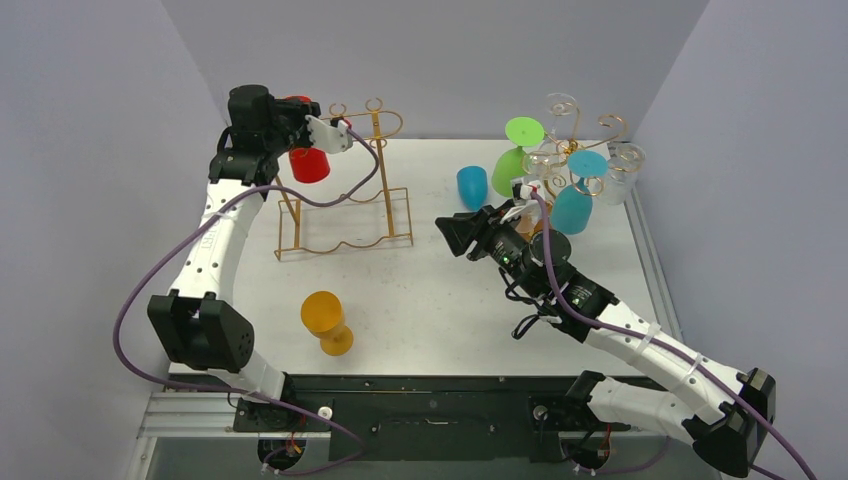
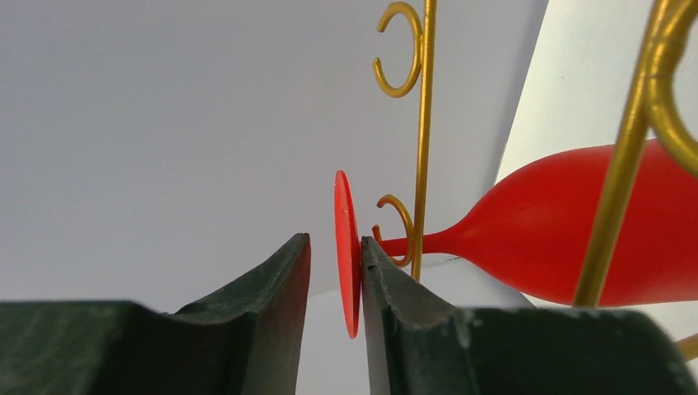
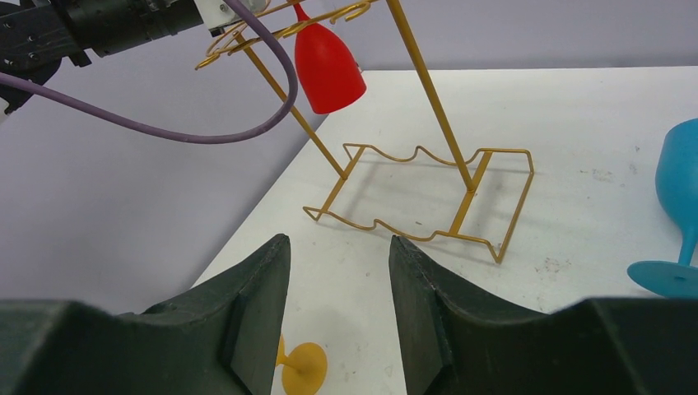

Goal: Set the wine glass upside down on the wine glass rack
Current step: Turn the wine glass upside down at the wine rack.

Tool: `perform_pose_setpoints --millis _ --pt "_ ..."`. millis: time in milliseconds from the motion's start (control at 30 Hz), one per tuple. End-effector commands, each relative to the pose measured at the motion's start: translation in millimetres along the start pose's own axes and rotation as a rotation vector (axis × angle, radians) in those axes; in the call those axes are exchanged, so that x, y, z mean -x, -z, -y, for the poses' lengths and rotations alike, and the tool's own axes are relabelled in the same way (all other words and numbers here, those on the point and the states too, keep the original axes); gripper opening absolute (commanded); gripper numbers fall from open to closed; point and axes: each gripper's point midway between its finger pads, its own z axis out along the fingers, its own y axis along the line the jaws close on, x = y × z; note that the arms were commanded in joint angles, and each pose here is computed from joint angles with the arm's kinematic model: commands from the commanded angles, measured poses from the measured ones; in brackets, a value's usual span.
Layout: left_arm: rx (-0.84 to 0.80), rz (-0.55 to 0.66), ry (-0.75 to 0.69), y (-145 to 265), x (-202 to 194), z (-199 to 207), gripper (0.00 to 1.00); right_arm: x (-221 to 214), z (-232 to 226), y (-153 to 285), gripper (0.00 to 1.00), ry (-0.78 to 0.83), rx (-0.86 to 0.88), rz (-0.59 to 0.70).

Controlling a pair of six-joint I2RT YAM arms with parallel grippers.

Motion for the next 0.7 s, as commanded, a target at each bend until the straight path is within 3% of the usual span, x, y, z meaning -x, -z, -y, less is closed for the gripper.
perform_pose_setpoints --millis 0,133,367,667 --pt "0.052 0.021 -0.029 28 10 -29 0.3 25 -10 -1 0.44 -0.015 0.021 0.054" --pt "0.029 0.019 -0.031 30 11 -26 0.39 25 -9 0 0.44 -0.018 0.015 0.054" --pt "0.008 0.022 -0.013 39 14 -26 0.63 25 -8 0 0.46 -0.022 0.011 0.051" --pt "-0.011 0.063 0.006 60 26 -34 0.73 29 -8 2 0.47 -0.016 0.004 0.054"
